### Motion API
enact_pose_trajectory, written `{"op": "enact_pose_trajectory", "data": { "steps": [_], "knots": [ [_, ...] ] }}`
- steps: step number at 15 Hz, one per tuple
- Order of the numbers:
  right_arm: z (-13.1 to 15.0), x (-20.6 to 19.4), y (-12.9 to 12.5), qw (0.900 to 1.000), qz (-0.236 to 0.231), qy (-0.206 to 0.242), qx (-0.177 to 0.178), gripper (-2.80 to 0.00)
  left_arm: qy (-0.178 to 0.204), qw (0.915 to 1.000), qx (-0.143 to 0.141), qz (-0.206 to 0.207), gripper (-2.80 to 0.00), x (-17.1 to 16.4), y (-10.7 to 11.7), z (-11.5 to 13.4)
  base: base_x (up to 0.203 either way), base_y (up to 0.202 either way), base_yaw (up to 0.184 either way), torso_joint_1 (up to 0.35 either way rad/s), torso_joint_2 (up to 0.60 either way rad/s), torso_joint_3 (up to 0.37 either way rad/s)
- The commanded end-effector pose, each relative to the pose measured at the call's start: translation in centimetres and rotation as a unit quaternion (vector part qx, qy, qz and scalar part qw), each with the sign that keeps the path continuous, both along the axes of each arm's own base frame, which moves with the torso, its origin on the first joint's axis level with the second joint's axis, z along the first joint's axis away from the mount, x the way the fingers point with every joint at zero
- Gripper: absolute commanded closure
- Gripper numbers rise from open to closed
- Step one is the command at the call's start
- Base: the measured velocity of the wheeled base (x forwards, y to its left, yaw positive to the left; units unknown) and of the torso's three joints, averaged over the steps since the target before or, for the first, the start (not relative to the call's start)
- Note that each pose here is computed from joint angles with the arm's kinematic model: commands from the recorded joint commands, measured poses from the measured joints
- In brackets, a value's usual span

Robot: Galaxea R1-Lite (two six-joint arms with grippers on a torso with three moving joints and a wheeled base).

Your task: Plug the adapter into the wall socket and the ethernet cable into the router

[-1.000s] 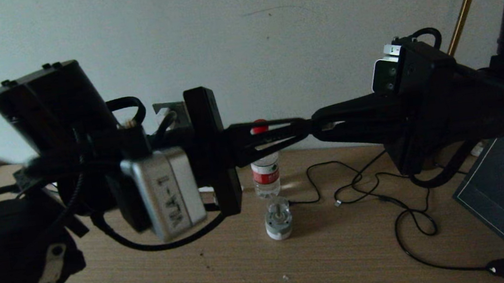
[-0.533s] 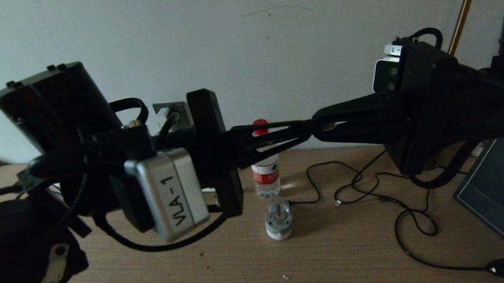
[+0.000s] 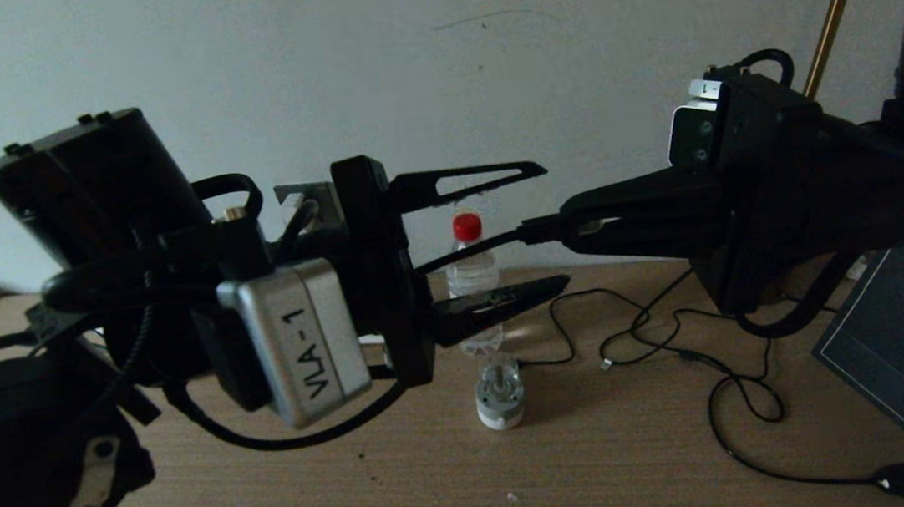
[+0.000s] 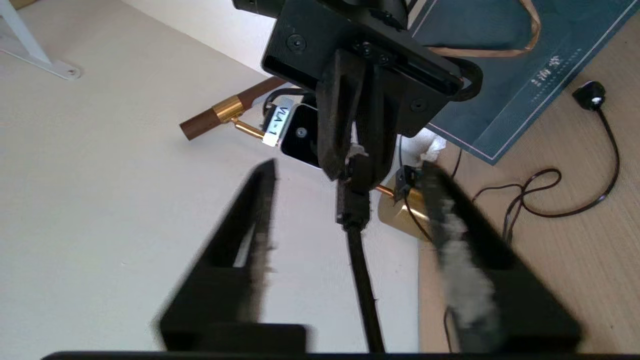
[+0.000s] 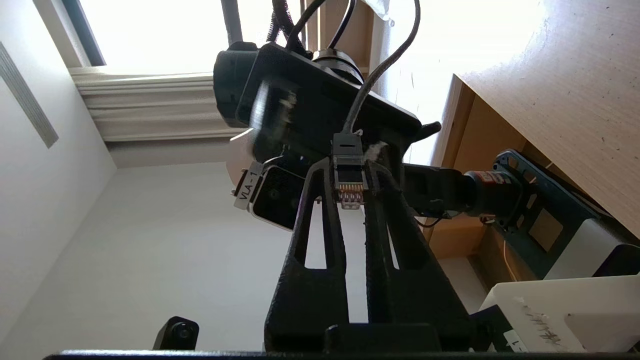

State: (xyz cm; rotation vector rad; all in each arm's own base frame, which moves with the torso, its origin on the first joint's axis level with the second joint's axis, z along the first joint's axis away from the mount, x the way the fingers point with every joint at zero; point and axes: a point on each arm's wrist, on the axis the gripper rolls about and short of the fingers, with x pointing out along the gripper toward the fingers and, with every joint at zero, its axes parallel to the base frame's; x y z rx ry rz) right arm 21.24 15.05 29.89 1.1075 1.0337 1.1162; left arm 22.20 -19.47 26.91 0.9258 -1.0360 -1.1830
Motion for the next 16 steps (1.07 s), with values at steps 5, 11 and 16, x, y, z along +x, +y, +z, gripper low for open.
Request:
{"op": "enact_pose_trajectory", "data": {
  "steps": [5,11,16],
  "knots": [
    [-0.03,-0.38,-0.21,1.000,0.003,0.003,0.001,0.00,-0.004,1.0000,0.000,0.008,-2.80,0.70,0.13,-0.06,0.000,0.000,0.000,0.000,0.00,0.000],
    [-0.08,-0.39,-0.20,1.000,0.006,0.004,0.001,0.00,0.000,0.9999,0.002,0.011,-2.80,0.98,0.21,-0.25,0.000,0.000,0.000,0.000,0.00,0.000],
    [-0.09,-0.40,-0.16,1.000,0.008,0.004,0.001,0.00,0.001,0.9999,0.000,0.011,0.00,1.03,0.18,-0.17,0.000,0.000,0.000,0.000,0.00,0.000]
  ]
}}
